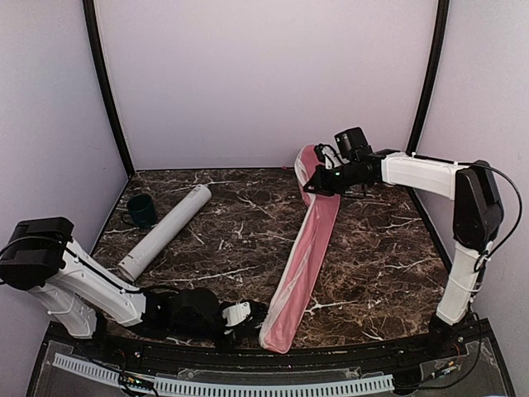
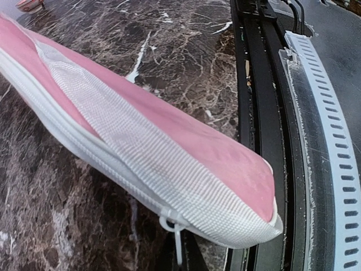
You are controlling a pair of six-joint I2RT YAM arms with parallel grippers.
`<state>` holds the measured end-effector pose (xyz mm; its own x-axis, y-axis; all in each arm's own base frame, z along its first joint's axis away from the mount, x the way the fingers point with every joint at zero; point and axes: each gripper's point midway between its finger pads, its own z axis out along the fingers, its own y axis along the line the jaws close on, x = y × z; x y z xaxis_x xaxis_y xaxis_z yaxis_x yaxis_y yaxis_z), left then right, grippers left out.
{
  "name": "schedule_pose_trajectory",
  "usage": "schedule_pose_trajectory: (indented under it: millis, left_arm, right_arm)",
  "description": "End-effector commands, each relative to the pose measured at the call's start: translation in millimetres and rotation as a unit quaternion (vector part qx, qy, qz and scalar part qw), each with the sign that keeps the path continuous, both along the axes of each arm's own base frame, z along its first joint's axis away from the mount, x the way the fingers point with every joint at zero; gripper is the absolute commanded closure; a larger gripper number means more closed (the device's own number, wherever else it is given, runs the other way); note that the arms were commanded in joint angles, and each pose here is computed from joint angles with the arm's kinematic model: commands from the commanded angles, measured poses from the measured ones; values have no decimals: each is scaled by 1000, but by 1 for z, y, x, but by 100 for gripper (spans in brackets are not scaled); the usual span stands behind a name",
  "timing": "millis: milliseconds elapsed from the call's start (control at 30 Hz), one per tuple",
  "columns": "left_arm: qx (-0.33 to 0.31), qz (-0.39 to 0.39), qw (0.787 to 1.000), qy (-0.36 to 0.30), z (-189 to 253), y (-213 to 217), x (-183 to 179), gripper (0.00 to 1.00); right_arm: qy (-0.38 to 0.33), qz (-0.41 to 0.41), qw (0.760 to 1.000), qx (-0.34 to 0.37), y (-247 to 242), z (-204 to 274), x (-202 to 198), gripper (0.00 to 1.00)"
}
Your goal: Pack up the badminton gear
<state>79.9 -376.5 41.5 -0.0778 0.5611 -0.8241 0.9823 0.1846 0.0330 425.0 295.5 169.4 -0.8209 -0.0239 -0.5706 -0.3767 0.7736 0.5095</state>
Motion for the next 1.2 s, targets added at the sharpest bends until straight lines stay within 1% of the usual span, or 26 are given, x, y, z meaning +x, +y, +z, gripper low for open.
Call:
schedule_pose_trajectory:
  millis: [0,100,233,300,400,433,500,533,567,633,733,833,900,1033,1167]
  left_arm:
    - [8,89,996,-3,3,25,20,100]
    - [11,168,985,-28,15,48,44,100]
    - [-5,263,964,-47,46,84,72,100]
    - [-5,311,949,-53,58,109,86,100]
    - [4,389,919,-70,75,152,104,100]
    - [-7,408,911,-59,80,162,106,100]
    - [-40,403,913,-54,90,167,104,100]
    - [-47,411,909,-50,92,172,104,100]
    - [-48,411,909,-48,91,173,103,100]
    - [-42,386,920,-41,87,165,98,100]
    - [2,344,939,-21,69,148,89,100]
    - [65,333,941,6,47,138,84,100]
    - [86,323,943,6,39,130,80,100]
    - [107,297,949,-15,33,117,67,100]
    - [126,283,951,-3,30,111,53,100]
  right_arm:
    - [-72,25,993,94,23,65,10,100]
    - [-86,49,988,121,45,80,8,100]
    - [-97,99,974,180,86,109,11,100]
    - [-102,121,964,211,109,120,18,100]
    - [-105,148,948,263,135,130,28,100]
    - [-92,155,942,285,142,130,28,100]
    - [-86,158,936,303,146,119,30,100]
    - [-87,159,935,305,144,112,30,100]
    - [-84,156,938,298,142,100,29,100]
    - [-71,141,949,272,132,67,31,100]
    - [-41,114,967,223,112,5,32,100]
    - [-11,90,978,185,89,-48,26,100]
    - [-5,75,980,183,74,-63,18,100]
    - [-13,50,980,191,44,-66,11,100]
    - [-10,31,986,165,25,-75,16,100]
